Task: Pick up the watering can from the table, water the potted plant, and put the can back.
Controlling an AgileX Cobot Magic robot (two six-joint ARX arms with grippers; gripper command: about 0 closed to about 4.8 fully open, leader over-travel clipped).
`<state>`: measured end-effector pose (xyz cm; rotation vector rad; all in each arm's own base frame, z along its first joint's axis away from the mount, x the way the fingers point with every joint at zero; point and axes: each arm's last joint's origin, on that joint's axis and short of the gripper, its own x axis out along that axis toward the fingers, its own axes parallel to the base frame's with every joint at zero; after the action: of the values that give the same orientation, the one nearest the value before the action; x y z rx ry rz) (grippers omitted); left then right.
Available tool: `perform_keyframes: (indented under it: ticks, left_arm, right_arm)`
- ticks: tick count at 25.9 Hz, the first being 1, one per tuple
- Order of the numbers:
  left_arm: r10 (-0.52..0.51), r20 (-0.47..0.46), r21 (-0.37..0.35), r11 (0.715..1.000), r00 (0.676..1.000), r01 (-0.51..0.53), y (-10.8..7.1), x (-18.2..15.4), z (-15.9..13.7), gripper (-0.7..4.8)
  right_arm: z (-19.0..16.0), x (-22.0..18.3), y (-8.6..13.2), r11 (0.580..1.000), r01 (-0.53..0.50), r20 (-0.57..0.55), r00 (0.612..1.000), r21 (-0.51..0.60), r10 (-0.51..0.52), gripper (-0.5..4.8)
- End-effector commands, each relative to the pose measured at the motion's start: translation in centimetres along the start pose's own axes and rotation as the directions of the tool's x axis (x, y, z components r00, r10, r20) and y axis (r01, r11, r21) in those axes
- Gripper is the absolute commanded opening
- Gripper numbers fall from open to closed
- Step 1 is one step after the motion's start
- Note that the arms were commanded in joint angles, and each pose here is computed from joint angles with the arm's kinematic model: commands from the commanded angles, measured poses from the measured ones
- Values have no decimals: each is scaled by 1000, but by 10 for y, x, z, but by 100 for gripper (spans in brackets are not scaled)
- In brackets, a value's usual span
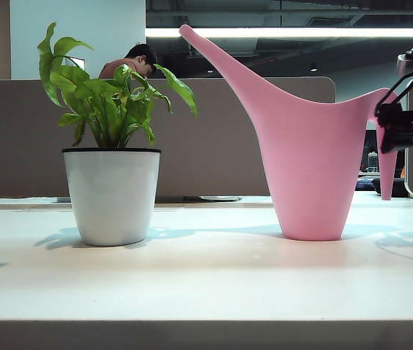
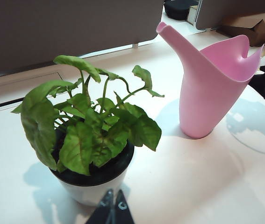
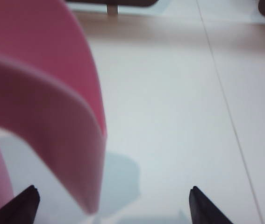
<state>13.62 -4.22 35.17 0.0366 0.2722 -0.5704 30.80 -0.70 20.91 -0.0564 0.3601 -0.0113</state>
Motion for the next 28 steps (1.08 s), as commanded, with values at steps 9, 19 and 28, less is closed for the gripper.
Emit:
perform_keyframes:
  ticks: [9, 19, 28]
  left_arm:
    - [-1, -21, -4, 1000, 1000, 1, 0, -1, -1, -5]
    - [-3, -47, 20, 1000, 999, 4, 0, -1, -4, -5]
    - [-5, -72, 21, 1000, 997, 6, -1, -1, -6, -5]
  right_arm:
    - [-12, 24, -23, 990, -138, 115, 984, 24, 134, 364]
    - [-3, 22, -38, 976, -214, 236, 951, 30, 201, 368]
    - [-15, 38, -36, 963, -271, 287, 921, -9, 262, 368]
